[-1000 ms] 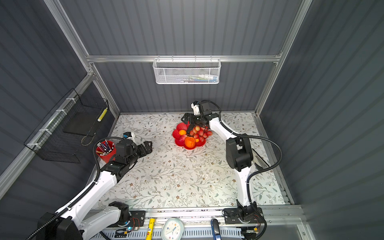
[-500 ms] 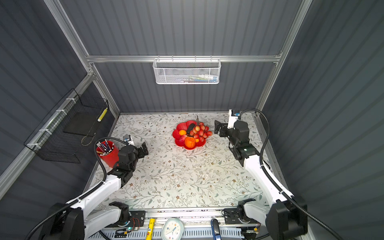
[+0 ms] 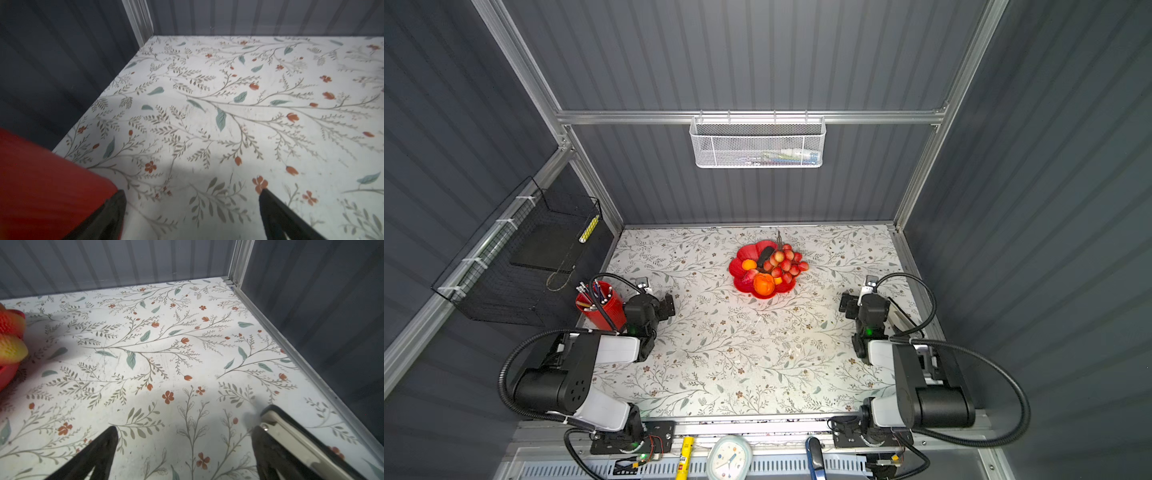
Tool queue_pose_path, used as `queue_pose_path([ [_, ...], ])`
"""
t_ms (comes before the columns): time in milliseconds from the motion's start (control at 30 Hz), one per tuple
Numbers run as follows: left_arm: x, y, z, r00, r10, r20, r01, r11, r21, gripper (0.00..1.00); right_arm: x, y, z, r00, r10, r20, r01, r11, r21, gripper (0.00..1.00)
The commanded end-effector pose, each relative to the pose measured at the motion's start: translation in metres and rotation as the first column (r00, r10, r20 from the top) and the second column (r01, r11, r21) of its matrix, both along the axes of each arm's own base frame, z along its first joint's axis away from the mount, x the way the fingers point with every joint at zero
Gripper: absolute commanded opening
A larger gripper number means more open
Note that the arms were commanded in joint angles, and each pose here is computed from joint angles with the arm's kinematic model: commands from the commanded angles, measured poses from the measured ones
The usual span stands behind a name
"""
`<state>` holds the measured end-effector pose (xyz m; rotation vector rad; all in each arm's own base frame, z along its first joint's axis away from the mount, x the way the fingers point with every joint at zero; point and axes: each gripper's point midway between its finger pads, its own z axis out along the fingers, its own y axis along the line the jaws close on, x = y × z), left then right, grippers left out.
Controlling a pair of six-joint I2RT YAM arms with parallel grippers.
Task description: Place and organize the fake fruits in the fruit bowl
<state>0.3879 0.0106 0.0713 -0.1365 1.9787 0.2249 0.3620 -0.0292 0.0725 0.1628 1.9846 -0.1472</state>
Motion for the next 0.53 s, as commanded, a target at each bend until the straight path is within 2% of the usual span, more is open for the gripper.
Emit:
queue_pose_path([
  [0,0.015,-0.004,0.002,0.996,-0.036,0.084,0.035,0.999,0.013,1.0,0.017,0.002,0.051,0.981,0.02,0.194,-0.017,1.0,-0.013,0.99],
  [33,0.017,-0.001,0.004,0.995,-0.024,0.101,0.022,1.0,0.018,1.0,0.017,0.001,0.053,0.973,0.018,0.231,-0.013,1.0,-0.025,0.99],
  [67,0.017,0.002,0.0,0.999,0.006,0.054,-0.007,1.0,0.006,1.0,0.015,0.0,0.052,0.972,0.006,0.234,0.001,1.0,-0.028,0.99],
  [133,0.02,0.01,-0.001,0.997,0.049,0.052,-0.05,0.999,0.008,1.0,0.015,0.001,0.051,0.978,0.01,0.21,-0.005,1.0,-0.025,0.99],
  [267,0.021,0.011,-0.003,0.998,0.056,0.036,-0.056,0.998,0.01,1.0,0.011,0.002,0.054,0.968,0.015,0.251,-0.007,1.0,-0.03,0.99],
  [400,0.021,0.011,-0.002,0.998,0.058,0.038,-0.058,0.998,0.01,1.0,0.02,0.007,0.049,0.978,0.058,0.201,-0.056,0.998,-0.013,0.99],
  [500,0.021,0.011,-0.002,0.997,0.059,0.039,-0.06,0.998,0.012,1.0,0.018,0.009,0.051,0.974,0.071,0.215,-0.069,0.997,-0.018,0.99],
])
